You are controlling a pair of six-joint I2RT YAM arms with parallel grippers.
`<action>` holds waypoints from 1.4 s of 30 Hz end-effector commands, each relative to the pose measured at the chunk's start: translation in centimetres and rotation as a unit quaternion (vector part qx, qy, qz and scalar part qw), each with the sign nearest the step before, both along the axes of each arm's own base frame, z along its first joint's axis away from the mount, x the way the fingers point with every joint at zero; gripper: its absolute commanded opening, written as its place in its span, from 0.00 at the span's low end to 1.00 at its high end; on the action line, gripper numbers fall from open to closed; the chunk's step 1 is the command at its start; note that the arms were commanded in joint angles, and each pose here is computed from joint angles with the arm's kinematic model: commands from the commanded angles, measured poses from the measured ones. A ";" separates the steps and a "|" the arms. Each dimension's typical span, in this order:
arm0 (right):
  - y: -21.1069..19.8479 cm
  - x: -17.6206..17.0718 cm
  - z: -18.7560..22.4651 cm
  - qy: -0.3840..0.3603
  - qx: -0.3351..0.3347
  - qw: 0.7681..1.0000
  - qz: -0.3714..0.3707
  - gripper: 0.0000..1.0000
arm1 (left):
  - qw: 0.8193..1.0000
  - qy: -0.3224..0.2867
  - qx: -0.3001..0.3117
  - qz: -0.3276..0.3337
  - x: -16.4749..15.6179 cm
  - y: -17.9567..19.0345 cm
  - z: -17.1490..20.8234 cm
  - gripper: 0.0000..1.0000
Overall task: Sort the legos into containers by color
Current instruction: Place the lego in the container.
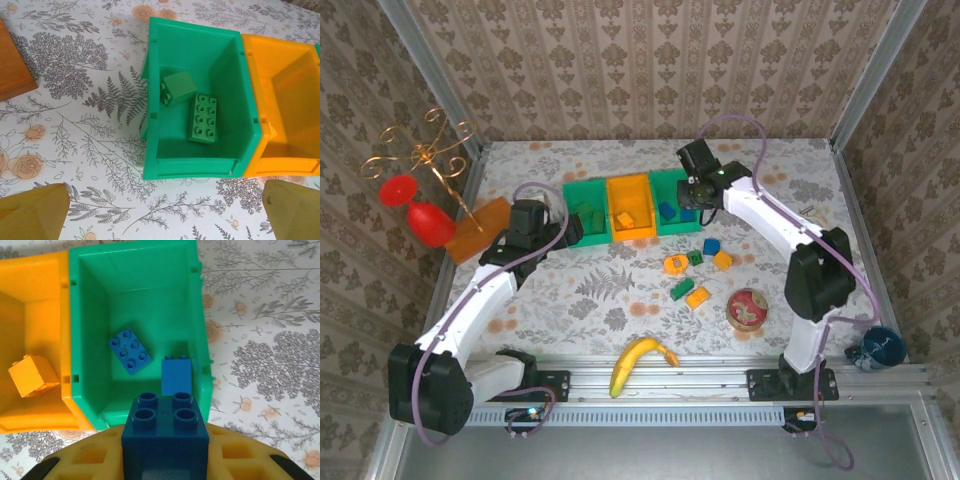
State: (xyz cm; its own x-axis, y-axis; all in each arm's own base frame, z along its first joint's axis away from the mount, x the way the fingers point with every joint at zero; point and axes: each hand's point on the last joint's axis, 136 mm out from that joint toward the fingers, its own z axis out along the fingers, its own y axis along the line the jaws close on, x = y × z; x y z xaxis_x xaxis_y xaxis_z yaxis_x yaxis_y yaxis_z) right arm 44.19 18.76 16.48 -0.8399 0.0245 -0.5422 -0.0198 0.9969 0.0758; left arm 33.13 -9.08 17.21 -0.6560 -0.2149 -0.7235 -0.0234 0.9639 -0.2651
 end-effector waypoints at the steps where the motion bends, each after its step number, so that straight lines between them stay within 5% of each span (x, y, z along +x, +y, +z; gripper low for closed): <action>1: 0.2 1.0 -1.3 0.019 -0.033 0.999 0.012 0.23 | 1.000 -0.006 -0.006 0.011 -0.3 0.5 0.3 1.00; 12: 0.6 4.2 -4.2 0.040 -0.077 0.996 0.007 0.33 | 1.000 -0.011 0.005 0.004 -0.5 0.6 0.5 1.00; 24: 0.4 3.9 -3.0 0.030 -0.072 0.997 0.001 0.49 | 0.999 -0.023 0.011 -0.024 -0.5 -0.4 1.2 1.00; 42: -3.5 -2.3 0.8 -0.010 -0.041 0.998 -0.042 0.61 | 0.982 -0.043 0.052 -0.175 -3.7 -8.5 1.3 1.00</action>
State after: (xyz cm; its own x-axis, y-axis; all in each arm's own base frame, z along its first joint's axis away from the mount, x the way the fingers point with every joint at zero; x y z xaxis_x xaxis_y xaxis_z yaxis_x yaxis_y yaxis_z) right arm 42.56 16.46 16.49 -0.8456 -0.0001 -0.5339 0.0088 0.9999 -0.0141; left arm 29.79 -16.65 17.75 -0.6488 0.0439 -0.7597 0.2793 0.9424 -0.1840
